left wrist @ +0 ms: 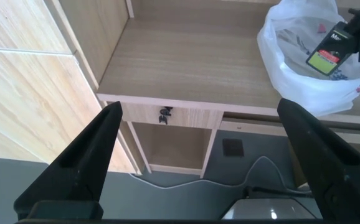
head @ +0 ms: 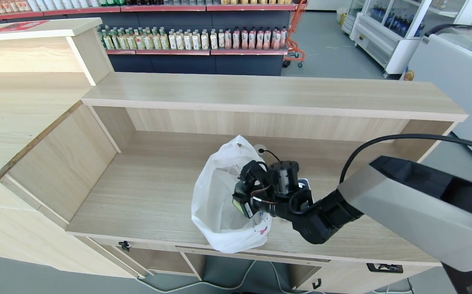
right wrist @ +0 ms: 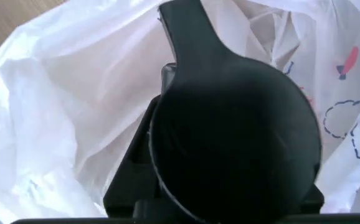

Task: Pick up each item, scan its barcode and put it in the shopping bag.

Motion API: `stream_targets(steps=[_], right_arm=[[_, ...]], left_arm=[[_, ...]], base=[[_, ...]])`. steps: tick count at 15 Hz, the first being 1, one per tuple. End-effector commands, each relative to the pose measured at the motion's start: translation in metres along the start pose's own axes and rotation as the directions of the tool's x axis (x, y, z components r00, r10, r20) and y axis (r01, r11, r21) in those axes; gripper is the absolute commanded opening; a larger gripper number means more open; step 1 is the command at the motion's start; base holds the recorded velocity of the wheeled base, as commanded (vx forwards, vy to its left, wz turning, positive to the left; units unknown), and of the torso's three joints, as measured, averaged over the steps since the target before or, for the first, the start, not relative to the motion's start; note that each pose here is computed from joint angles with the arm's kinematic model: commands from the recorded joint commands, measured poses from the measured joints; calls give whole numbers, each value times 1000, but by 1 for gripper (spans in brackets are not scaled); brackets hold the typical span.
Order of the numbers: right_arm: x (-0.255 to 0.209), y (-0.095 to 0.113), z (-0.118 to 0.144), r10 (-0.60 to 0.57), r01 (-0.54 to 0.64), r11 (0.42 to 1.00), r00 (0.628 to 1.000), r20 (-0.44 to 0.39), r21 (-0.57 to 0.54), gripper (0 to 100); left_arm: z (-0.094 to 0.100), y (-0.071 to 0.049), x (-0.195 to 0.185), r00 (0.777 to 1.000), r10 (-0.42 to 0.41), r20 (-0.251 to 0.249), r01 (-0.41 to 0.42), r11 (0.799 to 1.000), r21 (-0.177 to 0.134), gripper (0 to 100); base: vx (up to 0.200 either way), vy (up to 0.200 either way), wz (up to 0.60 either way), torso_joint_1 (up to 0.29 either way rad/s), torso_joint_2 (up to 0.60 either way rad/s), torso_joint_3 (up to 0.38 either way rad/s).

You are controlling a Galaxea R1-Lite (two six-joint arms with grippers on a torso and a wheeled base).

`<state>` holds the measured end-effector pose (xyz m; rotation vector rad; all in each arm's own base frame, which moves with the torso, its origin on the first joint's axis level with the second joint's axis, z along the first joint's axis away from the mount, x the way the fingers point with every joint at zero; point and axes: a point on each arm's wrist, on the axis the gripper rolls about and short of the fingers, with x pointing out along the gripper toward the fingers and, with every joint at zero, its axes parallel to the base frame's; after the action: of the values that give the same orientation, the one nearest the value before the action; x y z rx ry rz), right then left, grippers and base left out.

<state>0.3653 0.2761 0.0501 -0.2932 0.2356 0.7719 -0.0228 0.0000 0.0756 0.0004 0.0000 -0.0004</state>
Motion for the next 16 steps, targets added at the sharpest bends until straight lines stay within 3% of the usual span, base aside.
stream_targets(steps=[1, 12, 13, 16], right_arm=[[15, 11, -19, 25, -26, 1000, 999, -29, -8, 0], [27, 20, -45, 37, -41, 995, 998, -47, -96, 0], [28, 19, -46, 35, -40, 994, 998, -47, -99, 100], [28, 17, -34, -11, 12, 995, 1000, 8, -95, 100]], left_arm=[[0, 0, 0, 1000, 0, 0, 0, 1000, 0, 100], [0, 0, 0, 1000, 0, 2, 0, 1000, 0, 100], [0, 0, 0, 1000, 0, 0, 0, 1000, 0, 100], [0, 0, 0, 1000, 0, 0, 0, 1000, 1, 100]], base=[[0, 0, 0, 0, 0, 0], [0, 0, 0, 0, 0, 0], [0, 0, 0, 0, 0, 0], [0, 0, 0, 0, 0, 0]])
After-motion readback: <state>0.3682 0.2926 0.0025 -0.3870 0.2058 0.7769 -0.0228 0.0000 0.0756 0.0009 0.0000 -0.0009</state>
